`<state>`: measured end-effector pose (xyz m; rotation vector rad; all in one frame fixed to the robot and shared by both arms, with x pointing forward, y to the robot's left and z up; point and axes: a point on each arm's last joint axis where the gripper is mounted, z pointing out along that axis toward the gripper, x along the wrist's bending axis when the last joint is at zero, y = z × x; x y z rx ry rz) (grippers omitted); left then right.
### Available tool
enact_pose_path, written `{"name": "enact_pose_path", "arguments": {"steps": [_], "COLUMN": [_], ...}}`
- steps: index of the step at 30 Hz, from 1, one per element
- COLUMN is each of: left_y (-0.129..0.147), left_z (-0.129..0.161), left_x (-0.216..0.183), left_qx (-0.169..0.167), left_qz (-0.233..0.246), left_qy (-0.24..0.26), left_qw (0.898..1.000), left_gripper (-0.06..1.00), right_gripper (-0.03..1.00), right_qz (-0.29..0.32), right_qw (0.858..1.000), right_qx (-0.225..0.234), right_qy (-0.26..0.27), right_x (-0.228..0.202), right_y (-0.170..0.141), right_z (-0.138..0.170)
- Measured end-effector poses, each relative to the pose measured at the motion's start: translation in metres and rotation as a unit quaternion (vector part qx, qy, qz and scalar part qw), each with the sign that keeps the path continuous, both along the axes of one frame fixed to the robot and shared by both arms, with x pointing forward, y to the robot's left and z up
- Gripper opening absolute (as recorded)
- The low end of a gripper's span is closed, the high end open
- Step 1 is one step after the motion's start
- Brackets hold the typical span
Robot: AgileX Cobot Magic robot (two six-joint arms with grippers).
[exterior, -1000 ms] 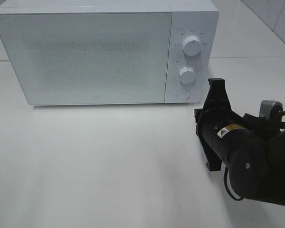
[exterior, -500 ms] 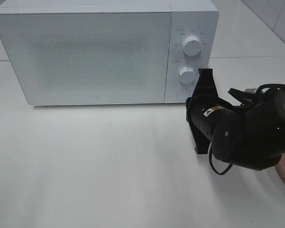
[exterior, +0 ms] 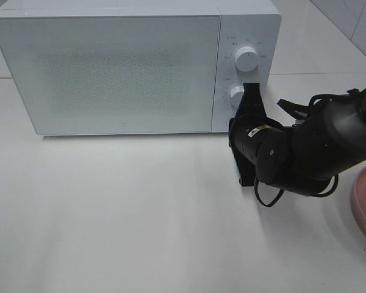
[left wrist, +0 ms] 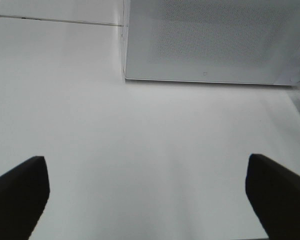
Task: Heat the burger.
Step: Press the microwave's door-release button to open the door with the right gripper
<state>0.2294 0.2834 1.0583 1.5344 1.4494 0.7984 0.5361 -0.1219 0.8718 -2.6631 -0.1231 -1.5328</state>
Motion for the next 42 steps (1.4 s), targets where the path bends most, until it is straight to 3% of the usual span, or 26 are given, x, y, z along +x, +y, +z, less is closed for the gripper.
{"name": "enact_pose_path", "arguments": {"steps": [15,42], "left_y": [0.000,0.000], "left_z": [0.000,0.000], "left_x": [0.000,0.000], "left_qx": [0.000,0.000], "left_qz": [0.000,0.000], "left_qy": [0.000,0.000], "left_qw": [1.000,1.000], "left_gripper": [0.99,0.99], "right_gripper": [0.00,0.00], "right_qz": [-0.012,-0.019], "right_qw": [1.000,1.000], "right_qx": [0.007,-0.001], "right_qy": [-0.007,0.001], "right_x": [0.025,0.031], "right_y": [0.000,-0.005], "right_z": [-0.008,-0.019]}}
